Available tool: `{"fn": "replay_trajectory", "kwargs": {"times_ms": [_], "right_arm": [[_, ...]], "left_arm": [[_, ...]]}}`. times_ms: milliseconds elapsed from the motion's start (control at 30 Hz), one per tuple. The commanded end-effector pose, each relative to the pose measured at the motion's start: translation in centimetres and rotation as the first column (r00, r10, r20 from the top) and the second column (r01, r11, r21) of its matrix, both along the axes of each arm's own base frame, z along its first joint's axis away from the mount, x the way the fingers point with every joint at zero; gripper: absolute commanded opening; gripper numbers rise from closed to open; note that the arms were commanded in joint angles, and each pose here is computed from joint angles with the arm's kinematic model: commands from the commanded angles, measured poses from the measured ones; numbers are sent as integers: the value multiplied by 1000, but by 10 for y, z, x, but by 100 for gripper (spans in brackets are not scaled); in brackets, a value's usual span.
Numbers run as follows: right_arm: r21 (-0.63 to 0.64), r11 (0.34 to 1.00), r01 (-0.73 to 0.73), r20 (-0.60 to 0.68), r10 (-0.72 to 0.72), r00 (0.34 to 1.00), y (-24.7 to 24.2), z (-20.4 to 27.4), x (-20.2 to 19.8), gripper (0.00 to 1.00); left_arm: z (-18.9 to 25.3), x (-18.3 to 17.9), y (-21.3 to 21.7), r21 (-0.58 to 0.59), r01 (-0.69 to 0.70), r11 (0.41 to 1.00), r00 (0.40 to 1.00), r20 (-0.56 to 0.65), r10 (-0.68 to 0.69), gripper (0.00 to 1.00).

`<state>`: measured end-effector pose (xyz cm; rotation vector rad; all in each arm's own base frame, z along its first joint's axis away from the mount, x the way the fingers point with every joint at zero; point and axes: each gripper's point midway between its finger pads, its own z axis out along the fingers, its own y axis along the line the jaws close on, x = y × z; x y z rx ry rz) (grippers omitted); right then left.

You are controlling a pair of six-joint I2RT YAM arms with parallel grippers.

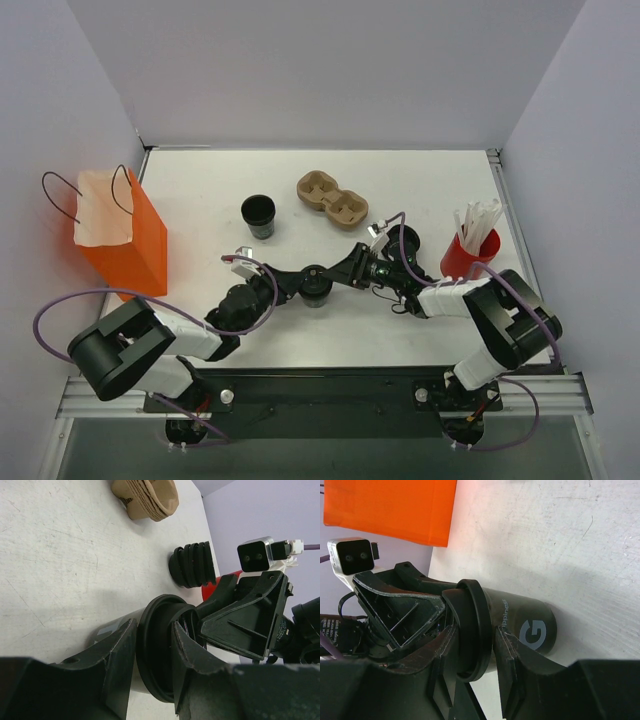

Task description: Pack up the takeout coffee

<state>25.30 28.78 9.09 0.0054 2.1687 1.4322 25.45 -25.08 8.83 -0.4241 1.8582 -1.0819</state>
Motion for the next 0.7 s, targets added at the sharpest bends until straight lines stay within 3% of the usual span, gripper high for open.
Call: {"fn": "replay_trajectory", "kwargs": {"times_ms": [0, 300, 667], "right_arm": [[-154, 987, -51, -160, 26, 987, -20, -69, -43, 29], [-246, 969, -36, -98, 12, 995, -23, -55, -39, 29], [-265, 963, -55, -80, 34, 996, -13, -54, -47, 28]], "left_arm": [[-147, -92, 66, 451, 261, 854, 899, -435, -45, 38], [-101, -84, 19, 341, 377, 861, 903, -341, -260, 52], [-98, -88, -8, 264, 476, 839, 859, -345, -379, 65]]}}
